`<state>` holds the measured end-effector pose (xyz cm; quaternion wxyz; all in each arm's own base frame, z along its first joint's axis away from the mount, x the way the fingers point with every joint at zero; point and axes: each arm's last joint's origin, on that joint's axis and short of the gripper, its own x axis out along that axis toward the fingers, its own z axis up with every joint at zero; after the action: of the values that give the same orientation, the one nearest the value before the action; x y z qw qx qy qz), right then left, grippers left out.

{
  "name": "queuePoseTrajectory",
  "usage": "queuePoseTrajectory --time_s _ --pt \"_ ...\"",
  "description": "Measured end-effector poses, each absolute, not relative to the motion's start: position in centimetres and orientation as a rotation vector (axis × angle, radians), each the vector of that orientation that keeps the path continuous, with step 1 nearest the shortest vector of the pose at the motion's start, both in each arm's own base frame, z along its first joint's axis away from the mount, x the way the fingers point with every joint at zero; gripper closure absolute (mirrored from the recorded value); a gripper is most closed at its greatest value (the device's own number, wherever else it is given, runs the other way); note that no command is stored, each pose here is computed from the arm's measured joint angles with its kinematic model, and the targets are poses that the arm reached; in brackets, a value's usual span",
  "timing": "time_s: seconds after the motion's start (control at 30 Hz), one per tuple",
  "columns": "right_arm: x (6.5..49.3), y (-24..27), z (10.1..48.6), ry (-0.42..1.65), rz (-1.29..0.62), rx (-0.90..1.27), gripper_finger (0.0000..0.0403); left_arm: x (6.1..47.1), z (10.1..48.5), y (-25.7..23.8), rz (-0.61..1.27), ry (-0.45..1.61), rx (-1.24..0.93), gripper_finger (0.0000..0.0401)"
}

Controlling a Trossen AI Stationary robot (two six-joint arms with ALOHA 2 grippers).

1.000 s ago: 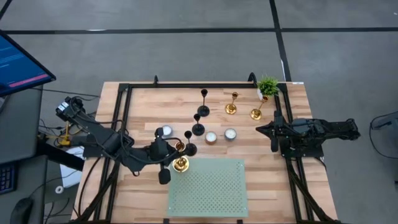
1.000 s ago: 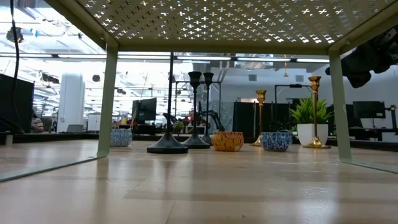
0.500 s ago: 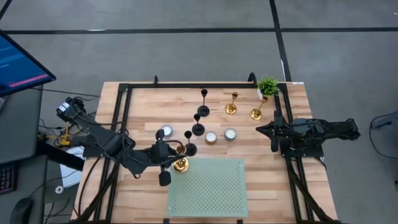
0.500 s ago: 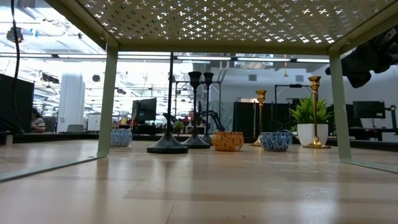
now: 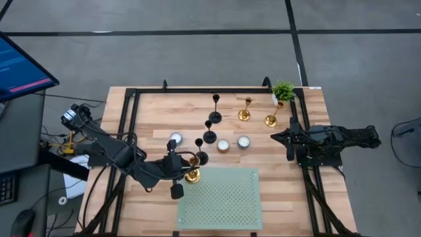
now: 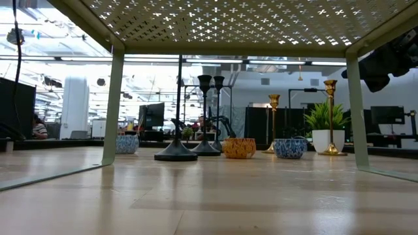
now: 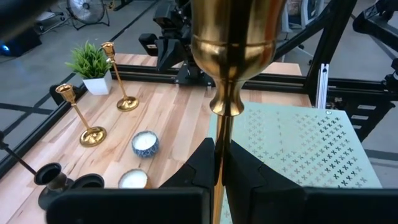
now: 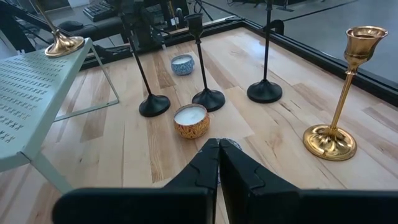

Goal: Pick & Place candle stick holders
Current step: Put the left gold candle holder on the shelf

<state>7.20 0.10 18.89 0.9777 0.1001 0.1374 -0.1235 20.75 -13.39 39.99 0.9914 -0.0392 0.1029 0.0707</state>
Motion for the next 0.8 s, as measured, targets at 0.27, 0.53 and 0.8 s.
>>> queuePoseTrajectory --time_s 0.27,0.53,0.8 --pt "7.20 0.10 18.89 0.277 -0.249 0.202 0.0397 20.73 40.13 -13.38 0.137 0.197 -0.086 0.0372" --pt "7.20 0.10 18.89 0.277 -0.249 0.202 0.0397 20.78 40.35 -13.42 0.135 0.178 -0.101 0.0372" --pt "7.20 0.10 18.89 0.277 -0.250 0.202 0.0397 20.77 40.34 -13.41 0.135 0.179 -0.098 0.0376"
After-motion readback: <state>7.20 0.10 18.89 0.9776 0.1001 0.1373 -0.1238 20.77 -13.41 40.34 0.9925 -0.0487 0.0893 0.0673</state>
